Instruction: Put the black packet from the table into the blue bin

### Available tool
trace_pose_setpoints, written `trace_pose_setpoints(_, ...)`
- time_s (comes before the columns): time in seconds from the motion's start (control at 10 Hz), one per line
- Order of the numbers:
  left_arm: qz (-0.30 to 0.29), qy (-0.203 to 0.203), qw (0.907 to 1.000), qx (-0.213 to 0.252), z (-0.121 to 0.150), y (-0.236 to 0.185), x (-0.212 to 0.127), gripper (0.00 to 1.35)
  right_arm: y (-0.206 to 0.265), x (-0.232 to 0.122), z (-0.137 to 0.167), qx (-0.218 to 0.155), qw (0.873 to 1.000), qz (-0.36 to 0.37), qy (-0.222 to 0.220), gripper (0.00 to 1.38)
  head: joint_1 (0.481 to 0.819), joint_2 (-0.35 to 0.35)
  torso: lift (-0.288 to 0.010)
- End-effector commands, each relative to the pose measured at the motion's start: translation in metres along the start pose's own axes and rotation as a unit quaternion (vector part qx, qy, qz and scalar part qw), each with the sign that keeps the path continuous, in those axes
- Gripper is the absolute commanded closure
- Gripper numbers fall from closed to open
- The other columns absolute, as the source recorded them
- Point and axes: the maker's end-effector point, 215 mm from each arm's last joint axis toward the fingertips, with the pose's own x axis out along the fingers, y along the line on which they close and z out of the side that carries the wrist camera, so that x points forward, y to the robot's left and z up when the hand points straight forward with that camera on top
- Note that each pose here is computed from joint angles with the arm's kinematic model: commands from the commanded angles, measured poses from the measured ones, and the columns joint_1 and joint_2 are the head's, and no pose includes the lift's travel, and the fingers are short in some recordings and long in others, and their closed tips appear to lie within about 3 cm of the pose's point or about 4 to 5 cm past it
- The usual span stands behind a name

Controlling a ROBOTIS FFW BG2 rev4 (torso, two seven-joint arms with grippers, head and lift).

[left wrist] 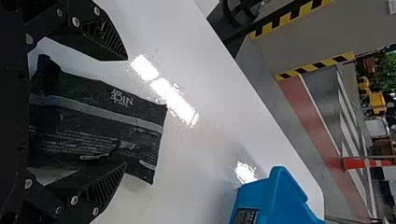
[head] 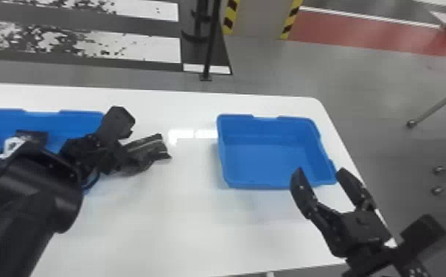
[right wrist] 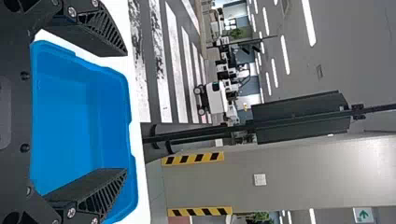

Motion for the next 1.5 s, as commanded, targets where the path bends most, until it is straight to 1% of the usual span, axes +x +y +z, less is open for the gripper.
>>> trace_pose_setpoints(0.0,-0.004,0.027,0.9996,-0.005,-0.009,-0.004,0.004,0.51,-0.001,-0.001,-0.001,0.002,1.0,-0.001,0.0,0.13,0.695,-0.201,-0.11)
trace_pose_setpoints(0.1,-0.012,0.031,0.9995,0.0,-0.01,-0.013,0.006,0.86,-0.001,0.0,0.001,0.002,1.0,-0.001,-0.003,0.13,0.695,-0.2,-0.11)
trace_pose_setpoints(0.2,-0.019,0.034,0.9992,-0.003,-0.014,-0.02,0.007,1.05,-0.001,-0.001,0.0,0.004,1.0,-0.001,-0.002,0.13,0.695,-0.205,-0.11)
trace_pose_setpoints(0.3,-0.019,0.021,0.9996,0.003,-0.007,-0.02,0.007,1.21,-0.001,-0.002,0.0,0.005,1.0,-0.002,-0.003,0.13,0.695,-0.209,-0.11)
trace_pose_setpoints(0.4,-0.031,0.009,0.9994,-0.008,-0.001,-0.025,0.007,1.21,-0.001,-0.002,0.0,0.005,1.0,-0.002,-0.003,0.13,0.695,-0.216,-0.11)
trace_pose_setpoints(0.5,-0.051,-0.017,0.9983,-0.022,0.018,-0.034,0.004,1.21,-0.001,-0.002,0.0,0.005,1.0,-0.002,-0.003,0.13,0.695,-0.224,-0.11)
trace_pose_setpoints(0.6,-0.062,-0.043,0.9965,-0.035,0.042,-0.041,-0.007,1.21,-0.001,-0.002,0.0,0.005,1.0,-0.002,-0.003,0.13,0.695,-0.232,-0.11)
trace_pose_setpoints(0.8,-0.055,-0.096,0.9927,-0.048,0.094,-0.03,-0.048,1.21,-0.001,-0.002,0.0,0.005,1.0,-0.001,-0.003,0.13,0.695,-0.265,-0.11)
trace_pose_setpoints(0.9,-0.028,-0.123,0.9905,-0.055,0.109,-0.004,-0.078,1.21,-0.001,-0.002,0.0,0.005,1.0,-0.001,-0.003,0.13,0.695,-0.271,-0.11)
trace_pose_setpoints(1.0,0.001,-0.127,0.9902,-0.059,0.101,0.023,-0.106,1.21,-0.001,-0.002,0.0,0.005,1.0,-0.001,-0.003,0.13,0.695,-0.267,-0.11)
trace_pose_setpoints(1.1,0.032,-0.113,0.9911,-0.063,0.077,0.049,-0.132,1.21,-0.001,-0.002,0.001,0.004,1.0,-0.001,-0.004,0.13,0.695,-0.24,-0.11)
trace_pose_setpoints(1.2,0.064,-0.087,0.991,-0.079,0.038,0.076,-0.154,1.21,0.0,-0.003,0.002,0.004,1.0,-0.001,-0.004,0.13,0.695,-0.196,-0.11)
trace_pose_setpoints(1.3,0.084,-0.06,0.9902,-0.094,-0.001,0.089,-0.17,1.21,0.0,-0.003,0.003,0.005,1.0,-0.001,-0.005,0.13,0.695,-0.132,-0.11)
trace_pose_setpoints(1.4,0.097,-0.036,0.99,-0.096,-0.028,0.092,-0.178,1.17,0.0,-0.003,0.003,0.006,1.0,-0.001,-0.005,0.13,0.695,-0.097,-0.11)
